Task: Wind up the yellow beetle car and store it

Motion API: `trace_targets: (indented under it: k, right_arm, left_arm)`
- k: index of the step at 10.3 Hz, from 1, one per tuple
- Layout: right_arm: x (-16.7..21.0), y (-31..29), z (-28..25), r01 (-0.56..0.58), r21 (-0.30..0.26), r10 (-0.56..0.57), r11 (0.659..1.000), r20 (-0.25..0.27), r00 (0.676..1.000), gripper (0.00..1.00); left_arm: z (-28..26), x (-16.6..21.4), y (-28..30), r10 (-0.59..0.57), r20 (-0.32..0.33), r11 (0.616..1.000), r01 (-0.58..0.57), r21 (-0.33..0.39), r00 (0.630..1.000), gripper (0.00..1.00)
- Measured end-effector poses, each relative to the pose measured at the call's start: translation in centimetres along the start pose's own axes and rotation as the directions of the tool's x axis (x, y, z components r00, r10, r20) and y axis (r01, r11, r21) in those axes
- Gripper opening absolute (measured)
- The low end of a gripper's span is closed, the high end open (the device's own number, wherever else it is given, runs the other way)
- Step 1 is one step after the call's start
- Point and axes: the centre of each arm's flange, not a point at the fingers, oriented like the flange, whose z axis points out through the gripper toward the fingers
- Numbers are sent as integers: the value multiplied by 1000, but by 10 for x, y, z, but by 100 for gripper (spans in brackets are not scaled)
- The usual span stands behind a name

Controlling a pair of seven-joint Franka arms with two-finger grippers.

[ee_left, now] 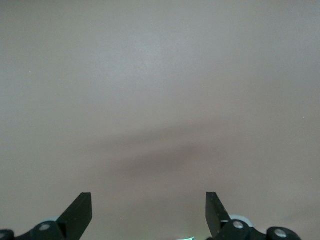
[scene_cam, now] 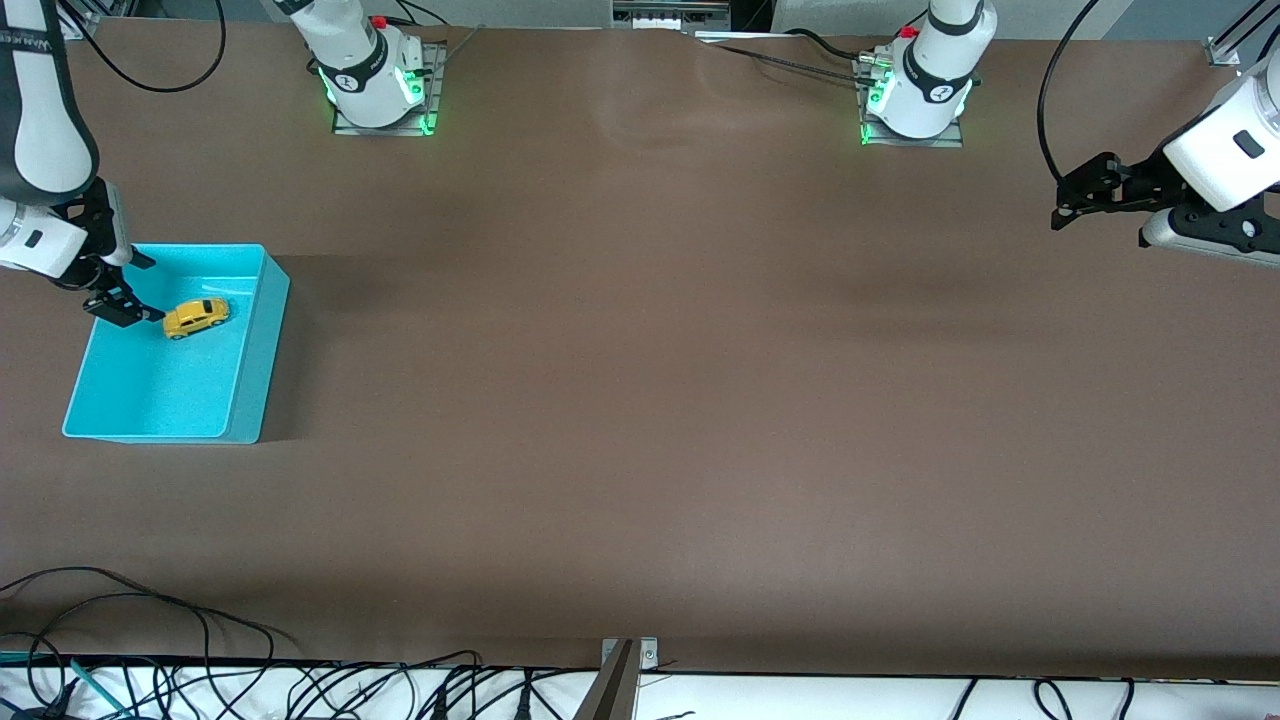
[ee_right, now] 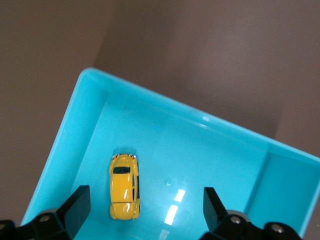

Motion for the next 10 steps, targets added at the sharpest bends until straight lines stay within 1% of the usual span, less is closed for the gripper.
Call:
trace_targets:
  k: [1, 2, 3, 4, 6, 7, 8, 9, 10]
  right_arm:
    - [18, 7, -13, -87, 8, 86, 996, 3, 996, 100]
    - [37, 13, -26, -183, 13, 183, 983, 10, 983, 100]
    - [57, 20, -40, -265, 7, 265, 964, 23, 964, 100]
    - [80, 28, -53, -346, 3, 345, 938, 34, 938, 100]
    - [123, 41, -76, -523, 7, 522, 852, 47, 852, 100]
    - [136, 47, -88, -589, 2, 588, 808, 49, 808, 100]
    - [143, 52, -100, -658, -3, 658, 753, 48, 752, 100]
    - [147, 55, -111, -732, -7, 731, 682, 46, 681, 100]
    - [151, 58, -121, -799, -17, 799, 601, 40, 600, 100]
  left_arm:
    - [0, 0, 0, 0, 0, 1000, 0, 0, 1000, 100]
    - [0, 0, 0, -1, 0, 1000, 1, 0, 1000, 100]
    - [0, 0, -1, -2, 0, 1000, 2, 0, 1000, 100]
    - [0, 0, -1, -2, 0, 1000, 2, 0, 1000, 100]
    - [0, 0, -2, -4, 0, 1000, 4, 0, 1000, 100]
    - [0, 0, -2, -4, 0, 1000, 4, 0, 1000, 100]
    - [0, 0, -2, -4, 0, 1000, 4, 0, 1000, 100]
    - [0, 0, -2, -4, 0, 1000, 4, 0, 1000, 100]
    - [0, 0, -2, -4, 0, 1000, 4, 0, 1000, 100]
